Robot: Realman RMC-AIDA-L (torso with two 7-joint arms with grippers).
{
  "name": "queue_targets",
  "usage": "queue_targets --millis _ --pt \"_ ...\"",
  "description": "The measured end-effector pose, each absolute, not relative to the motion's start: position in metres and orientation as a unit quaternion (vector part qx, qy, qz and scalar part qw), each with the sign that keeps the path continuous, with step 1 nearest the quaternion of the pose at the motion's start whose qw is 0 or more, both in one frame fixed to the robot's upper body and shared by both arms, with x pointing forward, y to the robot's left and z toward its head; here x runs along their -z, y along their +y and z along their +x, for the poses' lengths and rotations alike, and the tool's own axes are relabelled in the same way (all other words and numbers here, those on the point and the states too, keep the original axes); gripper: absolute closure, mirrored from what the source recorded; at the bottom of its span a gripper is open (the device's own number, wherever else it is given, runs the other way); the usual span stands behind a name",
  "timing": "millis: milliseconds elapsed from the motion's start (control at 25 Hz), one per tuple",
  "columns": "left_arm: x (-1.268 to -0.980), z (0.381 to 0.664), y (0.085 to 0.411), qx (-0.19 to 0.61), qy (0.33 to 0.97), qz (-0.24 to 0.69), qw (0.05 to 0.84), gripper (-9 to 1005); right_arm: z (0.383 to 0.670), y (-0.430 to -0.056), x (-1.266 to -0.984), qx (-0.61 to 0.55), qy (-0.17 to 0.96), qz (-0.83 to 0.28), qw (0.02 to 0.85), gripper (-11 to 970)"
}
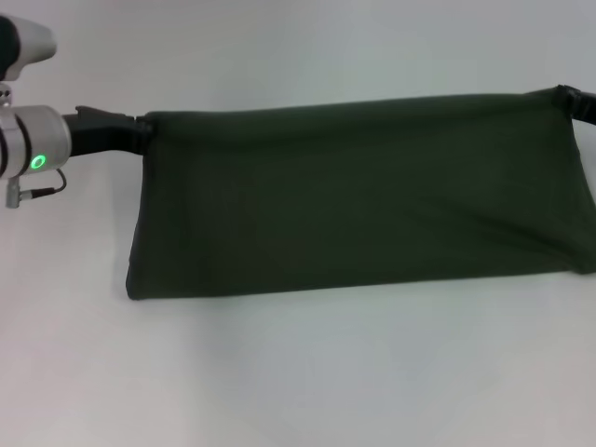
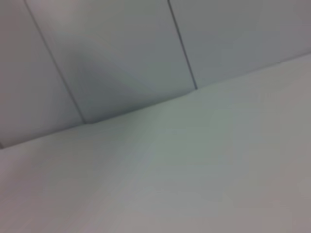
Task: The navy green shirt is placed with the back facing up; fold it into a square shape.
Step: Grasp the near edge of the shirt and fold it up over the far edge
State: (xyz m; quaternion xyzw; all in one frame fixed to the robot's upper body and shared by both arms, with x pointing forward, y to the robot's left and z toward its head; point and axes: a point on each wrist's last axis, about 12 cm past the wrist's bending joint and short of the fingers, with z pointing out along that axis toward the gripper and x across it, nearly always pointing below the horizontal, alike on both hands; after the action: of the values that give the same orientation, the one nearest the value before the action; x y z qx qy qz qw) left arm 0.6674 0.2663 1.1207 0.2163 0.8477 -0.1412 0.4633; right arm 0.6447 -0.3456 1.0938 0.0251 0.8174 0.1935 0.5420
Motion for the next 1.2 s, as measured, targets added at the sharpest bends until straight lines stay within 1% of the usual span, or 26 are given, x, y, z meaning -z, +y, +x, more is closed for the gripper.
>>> queue_targets --millis 120,360,880,1120,1200 --pt "-1.12 0.674 0.259 0.114 0.845 0.217 0.475 979 0.652 -0.339 -1.094 -0.179 0.812 0.04 0.554 939" --pt "-1.113 0.677 0.251 0.09 0.846 0.223 0.476 979 0.653 -0.334 -1.089 -0.173 0.814 0.049 0.552 939" --pt "-1.112 0.679 0.247 0.079 0.846 0.223 0.479 978 0.654 -0.328 -1.085 -0.161 0.818 0.05 0.551 940" --pt "-1.112 0.679 0.24 0.072 0.843 0.226 0.482 979 0.654 -0.325 -1.083 -0.156 0.819 0.039 0.551 939" --pt "-1.111 0.679 0.238 0.062 0.843 0.224 0.485 940 0.654 -0.325 -1.083 -0.152 0.819 0.034 0.552 939"
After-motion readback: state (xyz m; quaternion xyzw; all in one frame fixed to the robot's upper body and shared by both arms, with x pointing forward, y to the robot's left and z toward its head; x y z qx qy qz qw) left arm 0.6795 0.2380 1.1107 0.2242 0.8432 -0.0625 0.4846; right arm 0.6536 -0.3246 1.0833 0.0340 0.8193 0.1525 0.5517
